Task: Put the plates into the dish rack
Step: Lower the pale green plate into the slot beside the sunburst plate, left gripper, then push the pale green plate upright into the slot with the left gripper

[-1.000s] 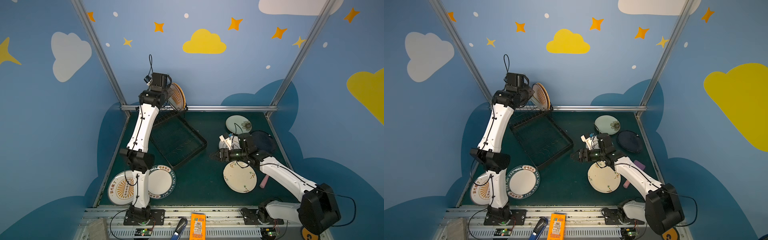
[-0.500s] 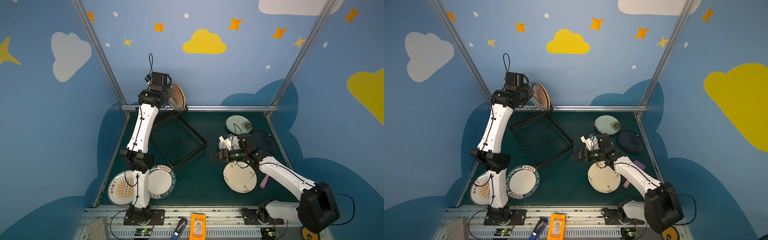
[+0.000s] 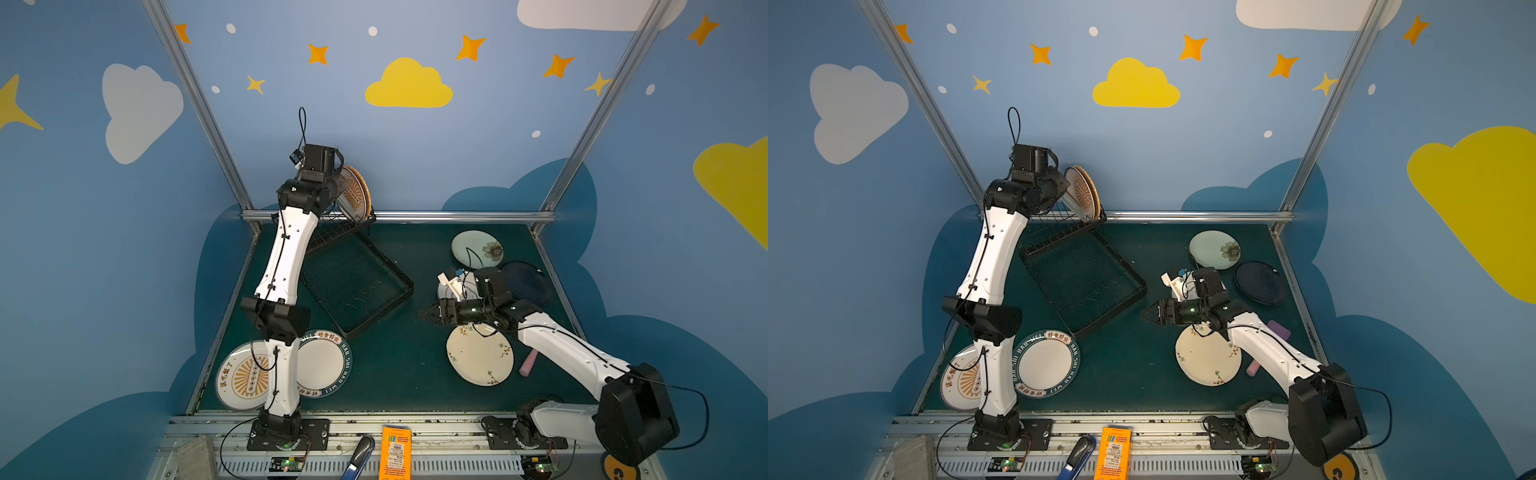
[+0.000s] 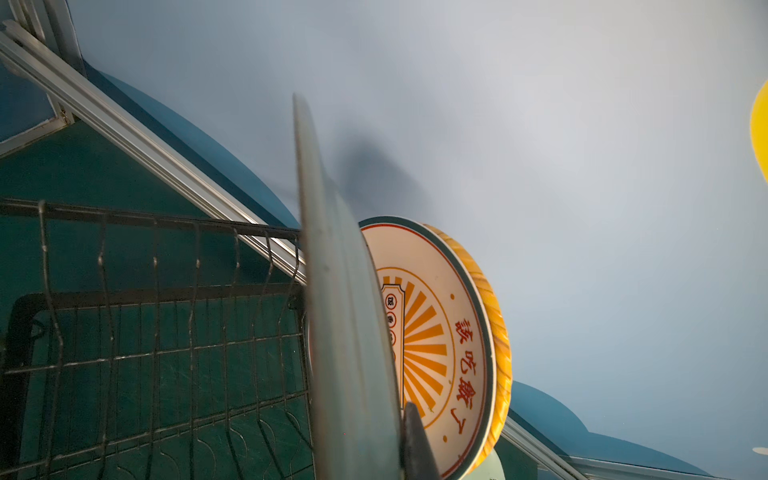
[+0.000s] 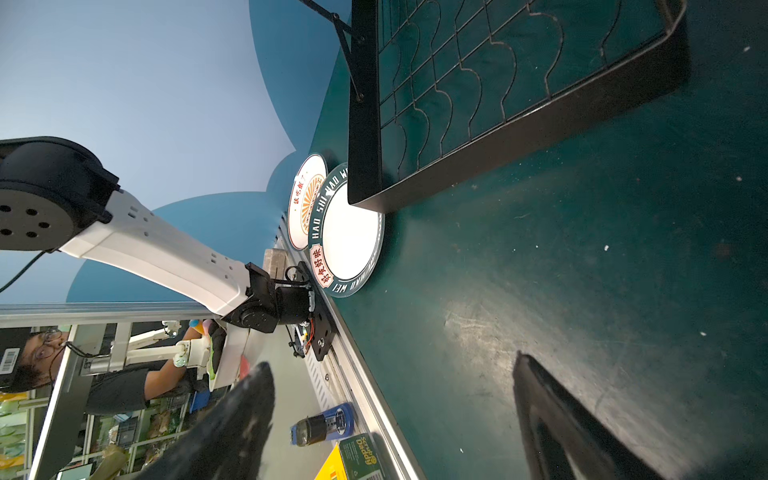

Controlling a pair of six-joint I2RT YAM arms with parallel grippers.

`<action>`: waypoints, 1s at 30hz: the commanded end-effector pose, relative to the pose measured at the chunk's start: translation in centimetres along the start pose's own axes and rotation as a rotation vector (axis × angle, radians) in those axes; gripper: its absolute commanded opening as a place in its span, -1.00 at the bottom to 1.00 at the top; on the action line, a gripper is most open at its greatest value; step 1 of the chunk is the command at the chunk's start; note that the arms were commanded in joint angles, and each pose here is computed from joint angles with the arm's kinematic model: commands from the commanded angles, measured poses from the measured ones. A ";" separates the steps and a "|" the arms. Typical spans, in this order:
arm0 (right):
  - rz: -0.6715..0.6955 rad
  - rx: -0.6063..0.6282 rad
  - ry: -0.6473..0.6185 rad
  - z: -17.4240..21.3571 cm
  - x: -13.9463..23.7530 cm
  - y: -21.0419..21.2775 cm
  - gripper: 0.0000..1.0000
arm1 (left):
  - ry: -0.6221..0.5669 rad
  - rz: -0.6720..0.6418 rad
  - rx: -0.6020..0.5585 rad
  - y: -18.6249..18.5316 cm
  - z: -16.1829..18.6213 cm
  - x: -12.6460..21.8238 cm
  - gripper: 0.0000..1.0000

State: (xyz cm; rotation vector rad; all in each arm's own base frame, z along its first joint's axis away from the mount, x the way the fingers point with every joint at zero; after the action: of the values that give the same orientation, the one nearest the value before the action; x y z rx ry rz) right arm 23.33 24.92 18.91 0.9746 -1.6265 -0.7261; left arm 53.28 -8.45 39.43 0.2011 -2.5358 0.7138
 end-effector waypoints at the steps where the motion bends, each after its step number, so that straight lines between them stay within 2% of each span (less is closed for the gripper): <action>1: -0.009 0.025 0.000 -0.5 0.2 0.8 0.76 | -0.026 -0.015 -0.034 0.6 -0.8 -0.6 -0.79; 13: -0.007 0.023 0.003 -0.5 0.1 0.8 0.76 | -0.025 -0.010 -0.024 0.7 -0.9 -0.9 -0.64; 17: -0.007 0.022 0.003 -0.6 0.1 0.8 0.76 | -0.034 0.016 -0.021 0.3 -1.3 -0.6 -0.51; 23: -0.009 0.020 0.007 -0.6 0.0 0.7 0.76 | -0.041 0.070 -0.014 -0.6 -1.8 -0.1 -0.22; 30: -0.009 0.017 0.009 -0.6 0.0 0.7 0.76 | -0.041 0.105 -0.005 -1.3 -1.9 0.1 -0.15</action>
State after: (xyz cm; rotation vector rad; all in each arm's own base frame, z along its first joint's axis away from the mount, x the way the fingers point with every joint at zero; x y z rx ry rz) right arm 23.54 25.05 18.95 0.9692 -1.6197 -0.7257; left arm 54.50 -8.51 39.73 0.1245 -2.5627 0.7245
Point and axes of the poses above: each gripper's point midway between its finger pads, its own x axis back along the fingers, its own y axis along the line the jaws close on, z = x × y, the point moved 2 cm from there along x, back along the fingers, and after that the axes turned 13 degrees about -x, right-handed, at the moved point
